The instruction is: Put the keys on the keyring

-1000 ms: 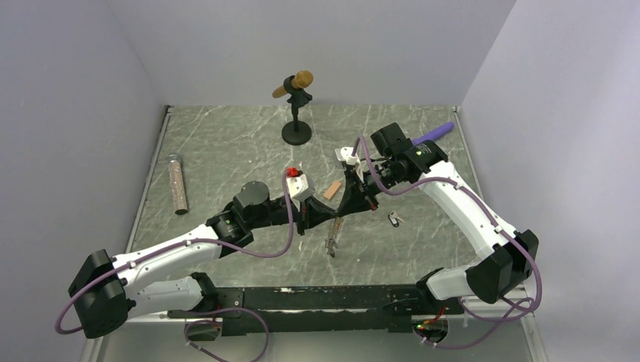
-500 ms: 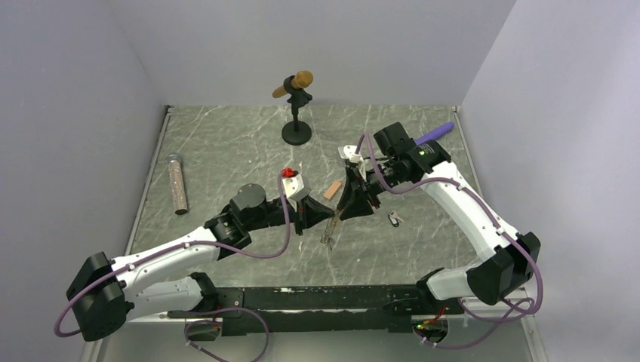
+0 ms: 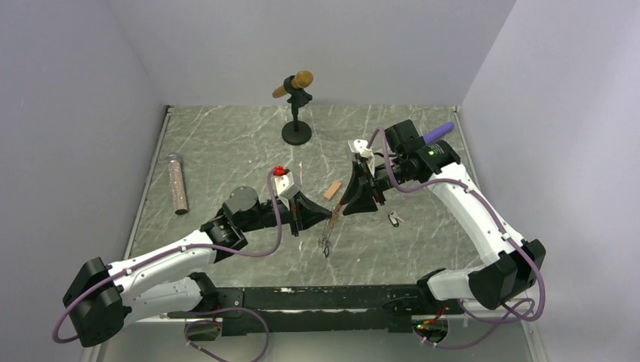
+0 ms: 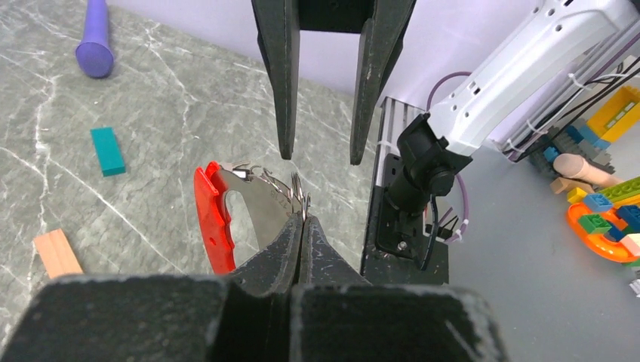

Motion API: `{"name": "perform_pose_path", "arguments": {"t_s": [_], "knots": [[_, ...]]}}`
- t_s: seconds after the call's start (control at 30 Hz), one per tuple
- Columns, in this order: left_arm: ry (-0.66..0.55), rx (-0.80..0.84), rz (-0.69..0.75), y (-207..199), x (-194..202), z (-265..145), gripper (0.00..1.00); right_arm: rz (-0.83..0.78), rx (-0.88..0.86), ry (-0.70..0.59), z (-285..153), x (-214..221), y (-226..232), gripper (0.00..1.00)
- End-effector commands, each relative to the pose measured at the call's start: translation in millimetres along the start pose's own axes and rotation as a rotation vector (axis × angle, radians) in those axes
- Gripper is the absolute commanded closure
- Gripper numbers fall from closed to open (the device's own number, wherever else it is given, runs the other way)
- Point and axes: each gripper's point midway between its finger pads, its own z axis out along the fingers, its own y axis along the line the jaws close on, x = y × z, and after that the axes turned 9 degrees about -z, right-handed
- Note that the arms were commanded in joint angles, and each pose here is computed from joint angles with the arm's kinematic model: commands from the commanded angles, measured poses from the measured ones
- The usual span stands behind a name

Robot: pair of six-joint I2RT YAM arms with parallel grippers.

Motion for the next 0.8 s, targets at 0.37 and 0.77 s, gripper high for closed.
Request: {"name": "perform_pose_path", "arguments": {"t_s": [0.37,0.77], "knots": [[-0.071,0.057,-0.016,-13,-26,1,1.0,-0.063,-0.011,-0.046,-5,-18,5,0.62],[-0.048,-0.003,-0.025,-3,-28,6,1.0,-0.1,-0.08,-0.07,-3,-15,19,0.59]]}}
